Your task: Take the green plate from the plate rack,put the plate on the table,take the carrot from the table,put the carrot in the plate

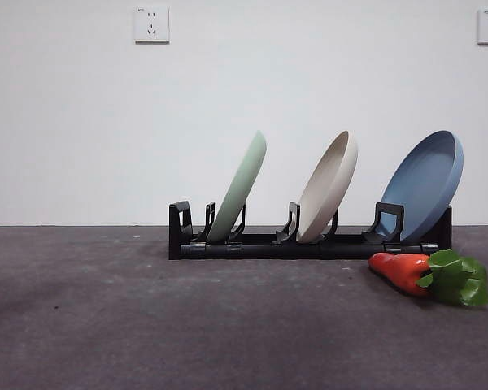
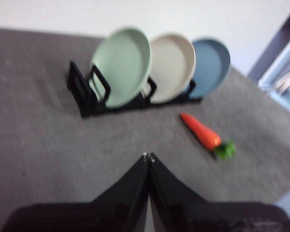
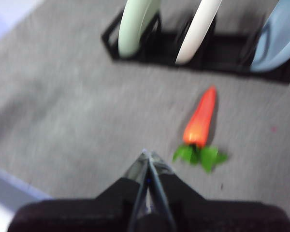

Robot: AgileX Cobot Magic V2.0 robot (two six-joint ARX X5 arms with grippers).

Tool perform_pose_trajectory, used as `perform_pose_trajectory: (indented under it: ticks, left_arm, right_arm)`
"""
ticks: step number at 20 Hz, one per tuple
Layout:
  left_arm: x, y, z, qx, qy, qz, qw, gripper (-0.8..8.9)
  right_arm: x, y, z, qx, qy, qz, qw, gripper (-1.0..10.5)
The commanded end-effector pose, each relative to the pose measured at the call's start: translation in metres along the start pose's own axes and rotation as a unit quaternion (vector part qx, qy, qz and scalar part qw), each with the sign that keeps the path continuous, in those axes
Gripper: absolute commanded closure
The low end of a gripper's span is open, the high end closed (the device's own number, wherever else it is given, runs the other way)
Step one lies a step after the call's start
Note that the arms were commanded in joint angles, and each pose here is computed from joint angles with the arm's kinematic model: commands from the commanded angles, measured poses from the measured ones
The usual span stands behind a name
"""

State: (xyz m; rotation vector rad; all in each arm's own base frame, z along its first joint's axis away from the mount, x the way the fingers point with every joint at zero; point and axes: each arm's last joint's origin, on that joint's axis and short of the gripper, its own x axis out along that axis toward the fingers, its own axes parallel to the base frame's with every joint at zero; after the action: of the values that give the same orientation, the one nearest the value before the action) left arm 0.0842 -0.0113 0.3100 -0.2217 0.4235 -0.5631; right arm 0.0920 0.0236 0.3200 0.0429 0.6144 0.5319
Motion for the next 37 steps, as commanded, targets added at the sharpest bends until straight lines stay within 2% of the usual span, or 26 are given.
perform_pose_trajectory:
  ticks: [1,3,4,5,6,7,8,9,17,23,27,31,37]
  left_arm:
    - [-0.002,-0.002,0.004,0.043,0.03,-0.013,0.999,8.2]
    - [-0.003,-0.003,0.006,0.035,0.045,-0.013,0.998,8.13]
    - [-0.003,-0.003,0.007,0.03,0.051,-0.013,0.998,8.04]
    - [-0.002,-0.003,0.006,0.027,0.055,-0.012,0.998,7.28]
    - [-0.003,-0.003,0.006,0.025,0.057,-0.011,0.998,5.87]
    - [-0.003,-0.003,0.006,0.025,0.057,-0.011,0.998,3.84]
    - [-0.003,-0.003,0.006,0.025,0.057,-0.012,0.998,2.39]
    - [-0.003,-0.003,0.006,0.025,0.057,-0.012,0.998,2.29]
    - [-0.001,-0.003,0.015,0.044,0.032,-0.014,0.998,2.3]
    - [0.025,0.001,0.046,0.053,0.021,-0.053,0.997,2.3]
    - [0.074,-0.001,0.071,0.065,0.028,-0.08,0.994,2.35]
    - [0.139,-0.016,0.091,0.096,0.045,-0.099,0.989,2.57]
    - [0.234,-0.03,0.11,0.126,0.047,-0.061,0.989,2.57]
  right_arm:
    - [0.0,0.001,0.0,-0.039,0.035,0.023,0.998,9.6]
    - [0.001,0.001,-0.001,-0.038,0.048,0.027,0.998,9.4]
    - [0.002,0.001,-0.001,-0.037,0.05,0.027,0.998,9.0]
    - [0.002,0.001,-0.001,-0.037,0.05,0.026,0.998,8.0]
    - [0.002,0.001,-0.001,-0.037,0.05,0.026,0.998,6.7]
    - [0.002,0.001,-0.001,-0.035,0.051,0.025,0.998,4.9]
    - [0.002,0.0,-0.001,-0.032,0.051,0.022,0.998,3.3]
    - [0.002,0.0,-0.001,-0.031,0.051,0.023,0.998,2.8]
    - [0.002,0.0,-0.001,-0.028,0.051,0.023,0.998,2.9]
    - [0.002,0.0,-0.001,-0.023,0.051,0.023,0.998,2.9]
    - [0.002,0.0,-0.001,-0.022,0.051,0.023,0.998,2.9]
    - [0.002,0.0,-0.001,-0.022,0.051,0.023,0.998,2.9]
    - [0.003,0.0,-0.002,-0.019,0.058,0.024,0.998,2.9]
